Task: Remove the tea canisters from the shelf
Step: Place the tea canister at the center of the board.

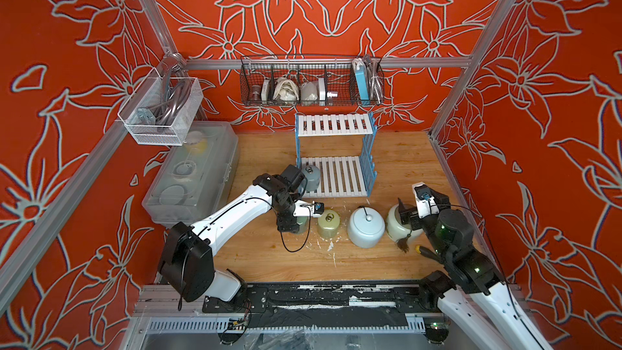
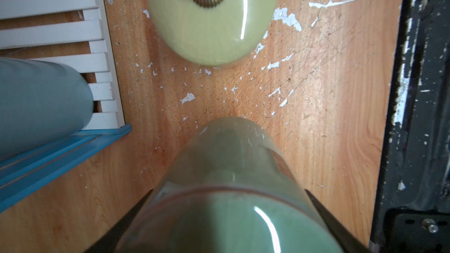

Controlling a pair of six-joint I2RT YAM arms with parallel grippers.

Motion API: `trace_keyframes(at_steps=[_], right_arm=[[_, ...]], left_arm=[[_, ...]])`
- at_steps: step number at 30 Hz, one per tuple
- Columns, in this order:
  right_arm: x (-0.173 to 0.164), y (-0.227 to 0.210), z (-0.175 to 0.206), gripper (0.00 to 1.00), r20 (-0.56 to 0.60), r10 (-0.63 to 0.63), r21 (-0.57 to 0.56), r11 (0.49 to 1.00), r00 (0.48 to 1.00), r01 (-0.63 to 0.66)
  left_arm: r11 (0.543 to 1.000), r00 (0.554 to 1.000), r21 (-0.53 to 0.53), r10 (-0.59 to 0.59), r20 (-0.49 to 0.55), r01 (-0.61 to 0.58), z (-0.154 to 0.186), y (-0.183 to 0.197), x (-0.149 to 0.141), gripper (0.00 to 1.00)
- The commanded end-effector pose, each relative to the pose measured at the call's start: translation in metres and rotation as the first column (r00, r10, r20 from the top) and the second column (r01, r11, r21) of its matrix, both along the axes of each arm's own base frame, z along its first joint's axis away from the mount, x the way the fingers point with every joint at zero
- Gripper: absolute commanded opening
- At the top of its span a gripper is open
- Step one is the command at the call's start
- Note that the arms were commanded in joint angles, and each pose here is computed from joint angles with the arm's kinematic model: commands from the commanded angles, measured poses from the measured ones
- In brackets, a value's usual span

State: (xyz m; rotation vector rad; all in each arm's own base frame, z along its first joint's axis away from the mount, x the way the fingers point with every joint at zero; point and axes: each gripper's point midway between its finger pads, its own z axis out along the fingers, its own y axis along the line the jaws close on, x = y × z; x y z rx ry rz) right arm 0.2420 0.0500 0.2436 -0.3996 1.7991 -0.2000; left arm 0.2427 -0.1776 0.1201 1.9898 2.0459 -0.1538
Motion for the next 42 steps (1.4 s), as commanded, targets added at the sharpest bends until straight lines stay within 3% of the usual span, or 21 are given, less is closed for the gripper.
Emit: trace_keyframes(at_steps=[1, 14, 28, 42], right_arm=[[0.001, -0.004, -0.003, 0.99, 0.006, -0.024, -0.011, 1.000, 1.000, 0.024], [0.000, -0.004, -0.001, 1.00, 0.012, -0.018, -0.006, 1.000, 1.000, 0.018], [0.000, -0.003, 0.001, 0.99, 0.020, -0.012, 0.000, 1.000, 1.000, 0.012], [-0.001, -0.003, 0.002, 0.99, 0.023, -0.012, 0.003, 1.000, 1.000, 0.012]], left_arm=[[0.999, 0.998, -0.037, -0.019, 0.065, 0.022, 0.000, -0.009, 0.015, 0.58], [1.000, 0.999, -0.021, -0.010, 0.030, 0.010, -0.033, -0.010, 0.023, 0.59], [1.000, 0.999, -0.002, -0.001, -0.036, 0.001, -0.054, -0.004, 0.008, 0.60], [1.000, 1.000, -0.001, 0.002, 0.018, -0.002, -0.058, -0.006, 0.022, 0.78]])
